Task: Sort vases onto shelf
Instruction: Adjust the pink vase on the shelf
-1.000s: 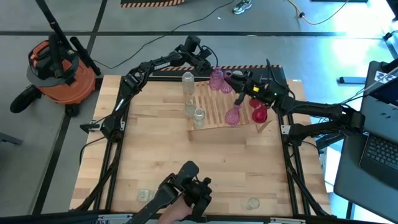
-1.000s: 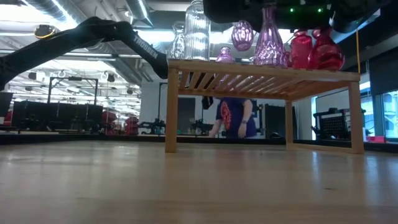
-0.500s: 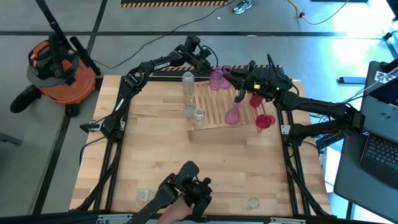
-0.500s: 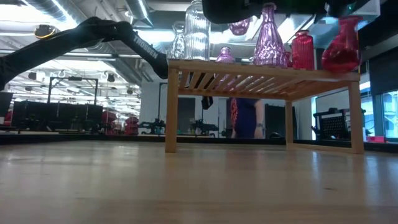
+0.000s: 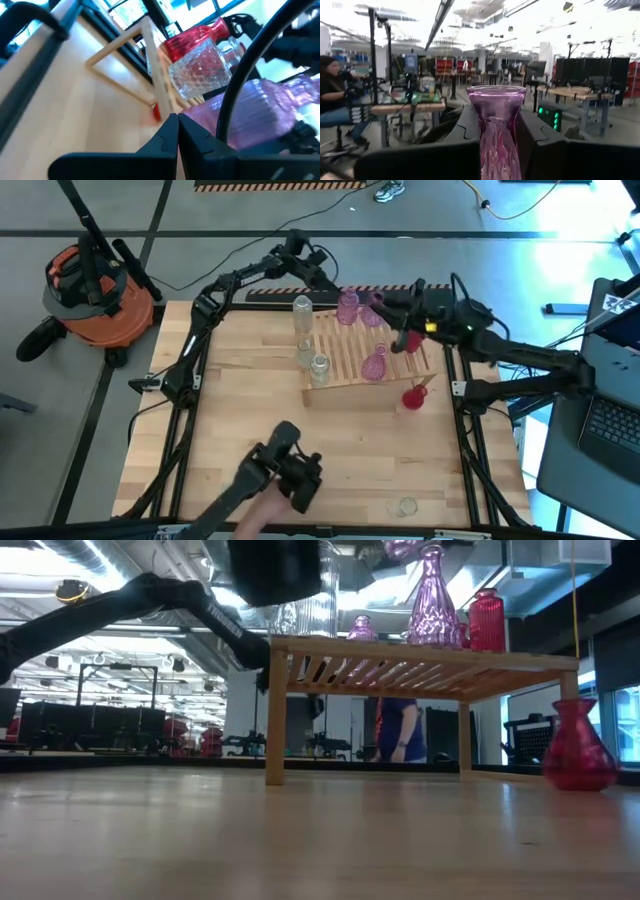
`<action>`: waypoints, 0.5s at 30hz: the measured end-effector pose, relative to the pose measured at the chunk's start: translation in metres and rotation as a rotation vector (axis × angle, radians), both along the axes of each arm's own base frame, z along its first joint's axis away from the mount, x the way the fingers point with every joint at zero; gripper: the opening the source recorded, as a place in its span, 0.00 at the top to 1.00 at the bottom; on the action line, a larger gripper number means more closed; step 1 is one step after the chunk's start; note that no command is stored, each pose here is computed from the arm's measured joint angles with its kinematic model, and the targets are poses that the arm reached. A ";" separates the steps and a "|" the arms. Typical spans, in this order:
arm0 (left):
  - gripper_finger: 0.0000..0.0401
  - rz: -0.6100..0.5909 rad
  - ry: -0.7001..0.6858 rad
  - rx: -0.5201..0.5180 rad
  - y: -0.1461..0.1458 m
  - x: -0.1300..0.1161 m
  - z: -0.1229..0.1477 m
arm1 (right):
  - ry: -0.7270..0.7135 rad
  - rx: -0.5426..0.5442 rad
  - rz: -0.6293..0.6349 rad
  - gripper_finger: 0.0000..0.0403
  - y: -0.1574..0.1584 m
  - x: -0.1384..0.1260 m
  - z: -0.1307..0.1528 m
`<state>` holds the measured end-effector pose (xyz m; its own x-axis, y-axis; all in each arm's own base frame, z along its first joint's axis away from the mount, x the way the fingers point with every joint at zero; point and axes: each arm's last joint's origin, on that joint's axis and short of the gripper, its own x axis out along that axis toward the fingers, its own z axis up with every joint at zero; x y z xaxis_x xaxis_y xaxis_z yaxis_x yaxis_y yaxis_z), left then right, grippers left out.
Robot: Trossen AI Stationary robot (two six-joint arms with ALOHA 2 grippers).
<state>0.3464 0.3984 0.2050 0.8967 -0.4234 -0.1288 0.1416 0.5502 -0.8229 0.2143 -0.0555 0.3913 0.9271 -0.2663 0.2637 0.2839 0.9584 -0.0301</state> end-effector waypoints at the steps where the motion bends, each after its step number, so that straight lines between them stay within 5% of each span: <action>1: 1.00 0.004 0.006 -0.013 0.004 -0.007 -0.001 | 0.012 0.004 -0.007 0.91 0.008 -0.003 0.001; 8: 1.00 0.043 0.080 -0.054 0.016 -0.046 -0.016 | 0.040 0.062 -0.037 0.91 0.068 -0.017 0.004; 15: 1.00 -0.046 0.177 -0.076 -0.012 -0.063 -0.033 | 0.122 0.164 -0.034 0.91 0.134 -0.009 -0.014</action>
